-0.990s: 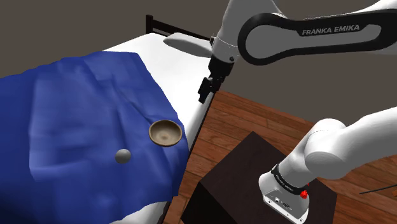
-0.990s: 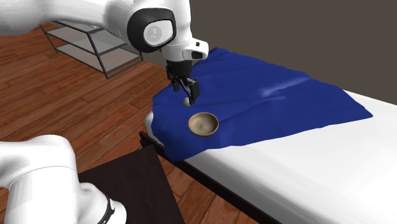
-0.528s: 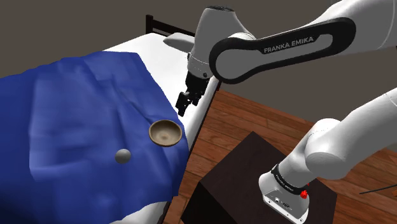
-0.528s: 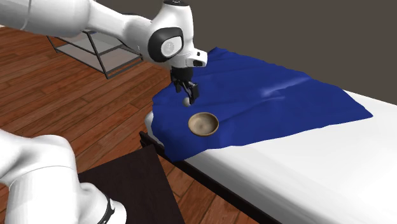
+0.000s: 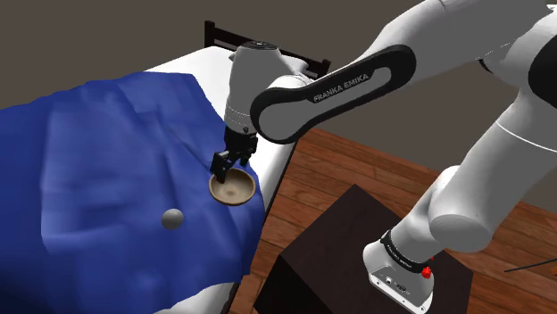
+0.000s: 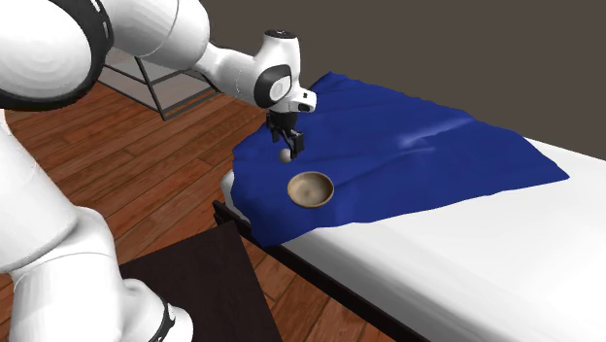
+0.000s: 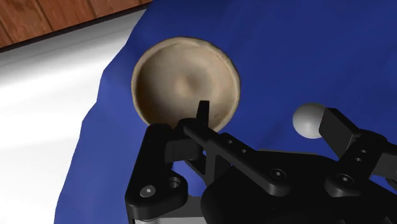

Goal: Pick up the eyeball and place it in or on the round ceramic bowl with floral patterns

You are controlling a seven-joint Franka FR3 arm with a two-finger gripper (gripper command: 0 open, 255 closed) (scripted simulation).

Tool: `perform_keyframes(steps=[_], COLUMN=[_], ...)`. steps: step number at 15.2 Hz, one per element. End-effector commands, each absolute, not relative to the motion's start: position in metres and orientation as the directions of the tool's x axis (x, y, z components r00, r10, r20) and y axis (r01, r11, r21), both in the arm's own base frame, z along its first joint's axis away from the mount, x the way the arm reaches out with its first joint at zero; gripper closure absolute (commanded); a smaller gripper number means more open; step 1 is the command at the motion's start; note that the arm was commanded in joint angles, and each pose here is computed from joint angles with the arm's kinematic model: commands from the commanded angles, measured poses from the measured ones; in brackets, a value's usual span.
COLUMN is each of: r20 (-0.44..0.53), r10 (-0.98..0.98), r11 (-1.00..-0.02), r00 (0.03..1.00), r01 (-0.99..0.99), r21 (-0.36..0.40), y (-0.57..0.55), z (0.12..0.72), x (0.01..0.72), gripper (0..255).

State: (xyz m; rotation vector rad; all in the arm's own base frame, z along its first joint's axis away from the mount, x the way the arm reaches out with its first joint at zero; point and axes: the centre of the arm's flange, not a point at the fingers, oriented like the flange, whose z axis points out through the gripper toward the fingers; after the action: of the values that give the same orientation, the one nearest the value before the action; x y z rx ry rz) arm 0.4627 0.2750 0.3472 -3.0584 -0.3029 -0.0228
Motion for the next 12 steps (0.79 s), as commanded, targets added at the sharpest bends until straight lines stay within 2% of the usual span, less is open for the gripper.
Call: perform_keyframes(steps=[1,12], r20=[0.015,-0.021], r10=[0.193,0.188], r11=[-0.978,-0.976], r00=[0.981,0.982], r01=[0.194,0.185], r21=[-0.075,-0.115], y=[0.295,0.395], z=[0.330,0.240], x=[0.472,0.523], gripper=[0,0])
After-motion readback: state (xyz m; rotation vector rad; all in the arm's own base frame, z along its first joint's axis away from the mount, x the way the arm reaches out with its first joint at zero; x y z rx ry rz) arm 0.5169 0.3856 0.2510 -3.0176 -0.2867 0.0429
